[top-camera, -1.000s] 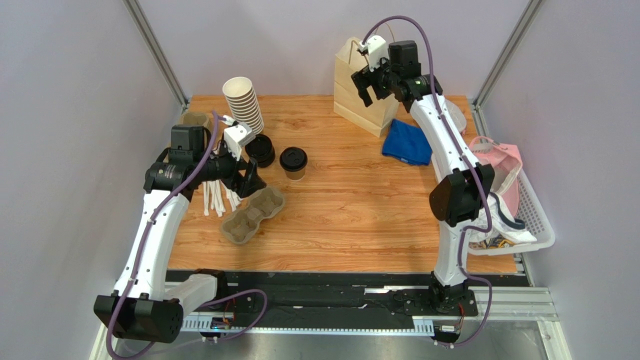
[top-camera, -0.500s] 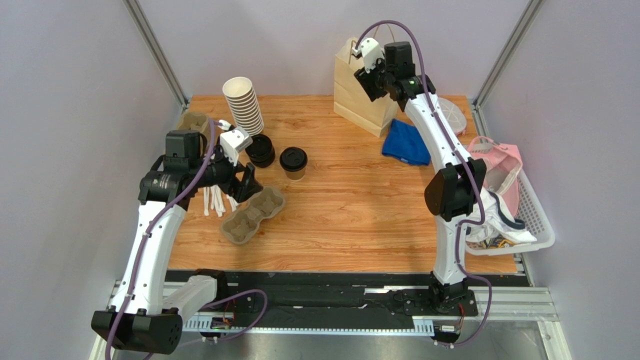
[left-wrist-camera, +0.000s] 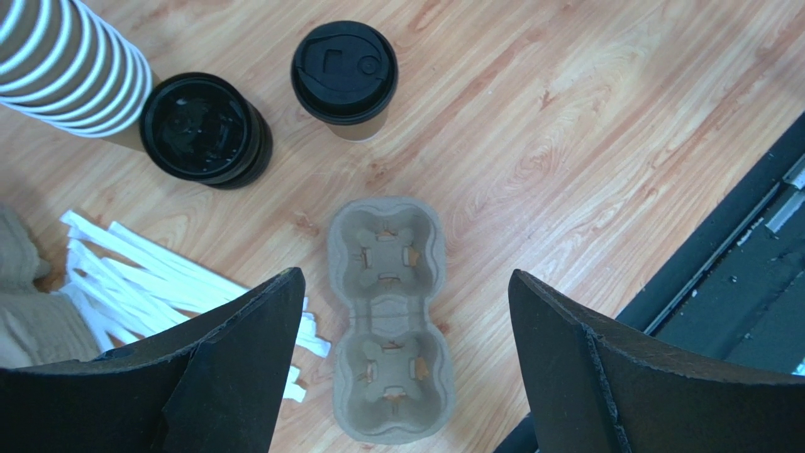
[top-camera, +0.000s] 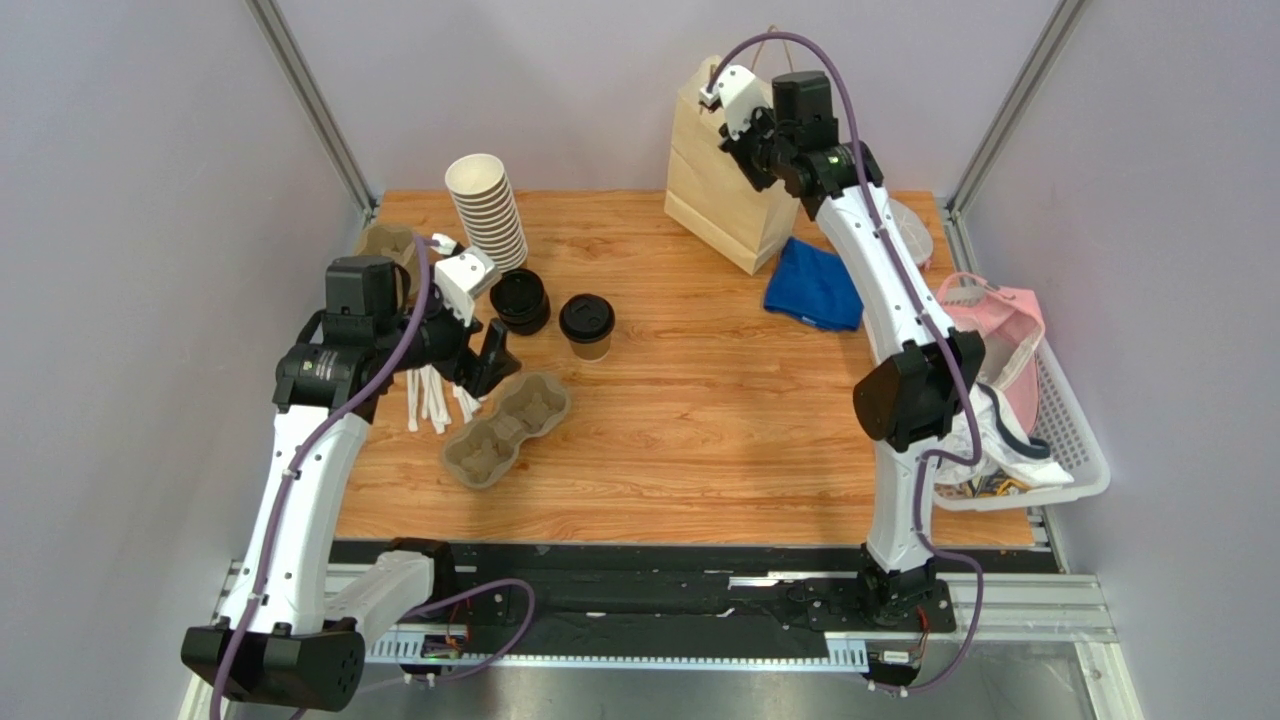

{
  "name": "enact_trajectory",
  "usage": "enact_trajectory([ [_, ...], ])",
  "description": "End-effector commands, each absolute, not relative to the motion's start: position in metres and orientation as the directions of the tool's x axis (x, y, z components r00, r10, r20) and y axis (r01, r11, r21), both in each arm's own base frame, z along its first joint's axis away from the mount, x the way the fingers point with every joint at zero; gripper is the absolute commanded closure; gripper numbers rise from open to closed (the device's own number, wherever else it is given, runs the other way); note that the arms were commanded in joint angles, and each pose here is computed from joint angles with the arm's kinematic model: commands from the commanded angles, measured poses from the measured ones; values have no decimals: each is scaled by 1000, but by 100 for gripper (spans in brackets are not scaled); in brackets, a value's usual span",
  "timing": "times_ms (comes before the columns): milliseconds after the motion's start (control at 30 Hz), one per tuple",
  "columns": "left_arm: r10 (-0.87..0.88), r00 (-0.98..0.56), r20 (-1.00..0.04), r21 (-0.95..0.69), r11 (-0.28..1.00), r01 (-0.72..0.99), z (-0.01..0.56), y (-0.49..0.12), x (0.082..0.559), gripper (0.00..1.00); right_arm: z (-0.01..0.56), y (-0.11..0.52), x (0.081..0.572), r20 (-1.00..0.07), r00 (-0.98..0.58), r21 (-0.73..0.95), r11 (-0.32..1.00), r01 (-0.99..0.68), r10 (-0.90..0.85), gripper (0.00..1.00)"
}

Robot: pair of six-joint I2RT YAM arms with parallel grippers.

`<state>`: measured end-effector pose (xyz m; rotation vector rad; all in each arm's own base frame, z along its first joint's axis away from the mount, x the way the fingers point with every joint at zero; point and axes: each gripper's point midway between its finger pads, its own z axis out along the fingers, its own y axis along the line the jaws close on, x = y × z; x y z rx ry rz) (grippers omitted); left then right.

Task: Pack the takeout coffee

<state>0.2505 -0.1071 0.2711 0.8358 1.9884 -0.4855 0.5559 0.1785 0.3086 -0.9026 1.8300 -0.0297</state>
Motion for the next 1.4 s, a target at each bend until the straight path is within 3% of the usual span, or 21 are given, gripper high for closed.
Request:
enact_trajectory([
  [0, 355, -274, -894, 78, 726, 684, 308, -101, 259, 12, 427, 195, 483, -835, 52, -483, 683, -547, -548, 100],
  [167, 363, -304, -881, 111, 783, 612, 311, -85, 263, 5, 449, 187, 412, -816, 93, -515, 644, -566, -571, 100],
  [400, 337, -363, -869, 61, 800, 596, 304, -85, 260, 1, 396, 183, 326, -794, 13, -446, 568, -692, -608, 100],
  [700, 314, -494, -811, -25, 824, 565, 274, -72, 255, 1, 303, 182, 267, -760, -128, -268, 486, -832, -638, 100],
  [967, 283, -566, -774, -79, 844, 531, 252, -65, 257, 1, 302, 198, 232, -802, -223, -90, 481, -872, -554, 99],
  [1000, 281, -569, -773, -83, 844, 529, 251, -66, 257, 1, 304, 200, 230, -809, -238, -66, 486, -871, -537, 95],
  [1033, 279, -571, -772, -86, 845, 528, 251, -66, 258, 1, 311, 203, 229, -820, -245, -49, 489, -871, -517, 76],
  [1100, 271, -577, -771, -97, 845, 526, 252, -66, 260, 1, 321, 212, 221, -841, -272, 20, 477, -879, -467, 56],
  [1133, 269, -576, -772, -97, 846, 525, 253, -67, 261, 1, 334, 217, 216, -858, -265, 42, 453, -890, -441, 39],
  [1233, 271, -580, -768, -99, 845, 526, 253, -66, 261, 1, 369, 223, 211, -893, -225, 42, 427, -904, -390, 28],
  [1367, 275, -577, -769, -97, 842, 531, 254, -67, 259, 1, 413, 216, 233, -914, -93, -115, 473, -873, -395, 29],
])
